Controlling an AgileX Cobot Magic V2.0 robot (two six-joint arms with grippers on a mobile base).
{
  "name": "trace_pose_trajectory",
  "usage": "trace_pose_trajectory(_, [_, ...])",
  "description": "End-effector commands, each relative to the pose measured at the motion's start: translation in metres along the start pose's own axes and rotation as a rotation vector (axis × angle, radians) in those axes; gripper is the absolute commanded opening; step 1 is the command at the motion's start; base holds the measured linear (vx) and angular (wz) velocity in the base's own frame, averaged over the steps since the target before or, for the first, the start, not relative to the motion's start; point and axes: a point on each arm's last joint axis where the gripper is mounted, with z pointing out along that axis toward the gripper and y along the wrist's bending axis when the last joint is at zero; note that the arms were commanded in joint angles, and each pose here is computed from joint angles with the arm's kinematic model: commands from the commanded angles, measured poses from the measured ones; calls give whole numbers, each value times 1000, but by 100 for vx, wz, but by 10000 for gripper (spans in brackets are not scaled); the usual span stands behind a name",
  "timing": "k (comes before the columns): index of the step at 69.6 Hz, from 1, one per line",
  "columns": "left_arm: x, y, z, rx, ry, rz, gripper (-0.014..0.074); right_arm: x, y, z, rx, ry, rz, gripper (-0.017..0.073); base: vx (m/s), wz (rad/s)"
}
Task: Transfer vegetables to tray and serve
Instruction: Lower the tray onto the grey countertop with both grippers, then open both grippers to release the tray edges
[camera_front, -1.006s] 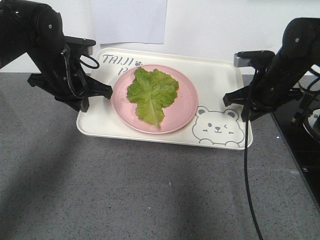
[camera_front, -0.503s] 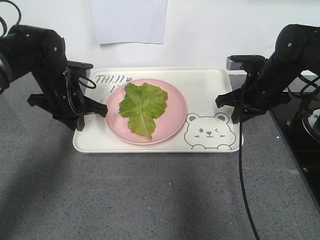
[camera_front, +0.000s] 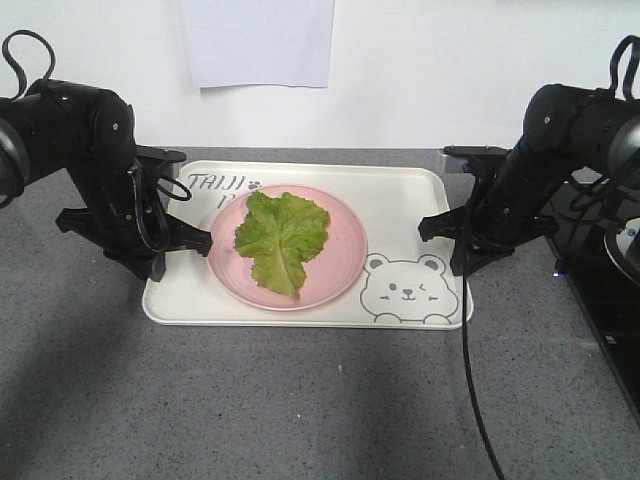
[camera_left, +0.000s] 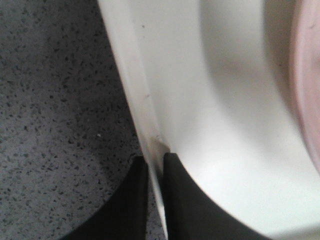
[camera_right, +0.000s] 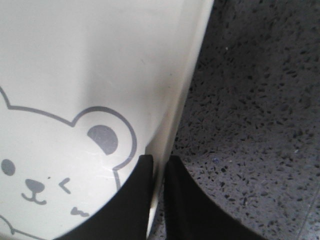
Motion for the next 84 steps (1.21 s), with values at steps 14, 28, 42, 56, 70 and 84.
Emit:
trace_pose_trajectory(14, [-5, 0, -29, -16, -134, 65, -6, -4, 11, -30, -26, -98, -47, -4, 0, 0])
trace_pose_trajectory(28, [-5, 0, -13, -21, -63, 65, -6, -4, 11, -30, -29, -91, -45, -4, 0, 0])
trace_pose_trajectory(42, [-5, 0, -7, -23, -44, 66, -6, -3, 11, -30, -30, -89, -45, -4, 0, 0])
trace_pose_trajectory(56, [-6, 0, -6, -22, -49, 66, -6, -3, 11, -30, -25, -86, -48, -3, 0, 0])
trace_pose_trajectory(70, [-5, 0, -5, -23, -37, 65, -6, -3, 11, -30, -21, -86, -57, 13, 0, 0])
trace_pose_trajectory(84, [-5, 0, -5, -23, -35, 65, -3, -3, 11, -30, -20, -89, -65, 99, 0, 0])
